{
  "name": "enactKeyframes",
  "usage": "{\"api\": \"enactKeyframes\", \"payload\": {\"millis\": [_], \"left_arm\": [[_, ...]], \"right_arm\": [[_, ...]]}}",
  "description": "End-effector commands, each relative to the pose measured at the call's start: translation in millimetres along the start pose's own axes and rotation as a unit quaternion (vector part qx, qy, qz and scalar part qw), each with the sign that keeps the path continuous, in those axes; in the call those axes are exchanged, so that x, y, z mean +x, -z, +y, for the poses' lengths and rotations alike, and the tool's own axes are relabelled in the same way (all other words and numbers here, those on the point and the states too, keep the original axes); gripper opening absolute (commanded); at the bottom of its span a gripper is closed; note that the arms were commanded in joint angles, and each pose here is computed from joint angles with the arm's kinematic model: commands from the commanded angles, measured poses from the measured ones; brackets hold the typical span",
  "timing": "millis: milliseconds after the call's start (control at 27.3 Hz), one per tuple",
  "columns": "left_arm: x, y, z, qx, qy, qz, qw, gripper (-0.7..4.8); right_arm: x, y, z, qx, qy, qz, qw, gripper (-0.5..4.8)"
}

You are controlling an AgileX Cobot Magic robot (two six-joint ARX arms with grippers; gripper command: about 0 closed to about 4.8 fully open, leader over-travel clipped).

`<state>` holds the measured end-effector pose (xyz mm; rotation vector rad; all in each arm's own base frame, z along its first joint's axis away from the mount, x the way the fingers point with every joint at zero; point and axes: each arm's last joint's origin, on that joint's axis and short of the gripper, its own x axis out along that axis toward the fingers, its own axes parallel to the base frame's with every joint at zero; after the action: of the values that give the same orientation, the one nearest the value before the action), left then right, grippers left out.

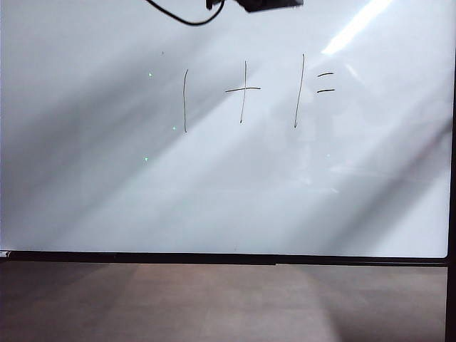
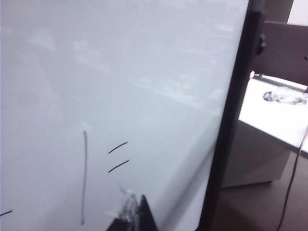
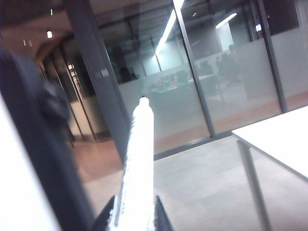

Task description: Reach to the right to find the marker pen, pick it up, and write the answer to the math problem on the whiteboard.

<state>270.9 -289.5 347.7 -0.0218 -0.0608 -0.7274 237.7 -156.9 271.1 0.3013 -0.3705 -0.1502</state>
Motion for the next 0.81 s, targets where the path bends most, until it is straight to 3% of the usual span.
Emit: {"api": "enactKeyframes", "payload": {"millis": [37, 183, 367, 550, 807], "left_arm": [[-3, -3, -13.9, 0.000, 0.016, -0.003, 1.000, -0.04], [-5, -1, -26.5, 0.000, 0.019, 0.004, 1.000, -0.04], [-5, 2, -21.1, 0.001, 0.010, 0.005, 1.000, -0.04], [-5, 4, -21.1, 0.002, 0.010, 0.016, 1.000, -0.04], [-5, 4, -21.3, 0.002, 0.010, 0.015, 1.000, -0.04]], "right_arm": [[-18, -5, 11, 0.029, 0.000, 0.023, 0.999, -0.05], [-51, -4, 25, 0.040, -0.014, 0.022, 0.999, -0.05], [-79, -9, 47, 0.094, -0.124, 0.047, 0.987, -0.05], [-76, -7, 74, 0.135, -0.198, 0.076, 0.968, -0.05], [-57, 14, 123, 0.079, -0.232, 0.124, 0.961, -0.05]]}}
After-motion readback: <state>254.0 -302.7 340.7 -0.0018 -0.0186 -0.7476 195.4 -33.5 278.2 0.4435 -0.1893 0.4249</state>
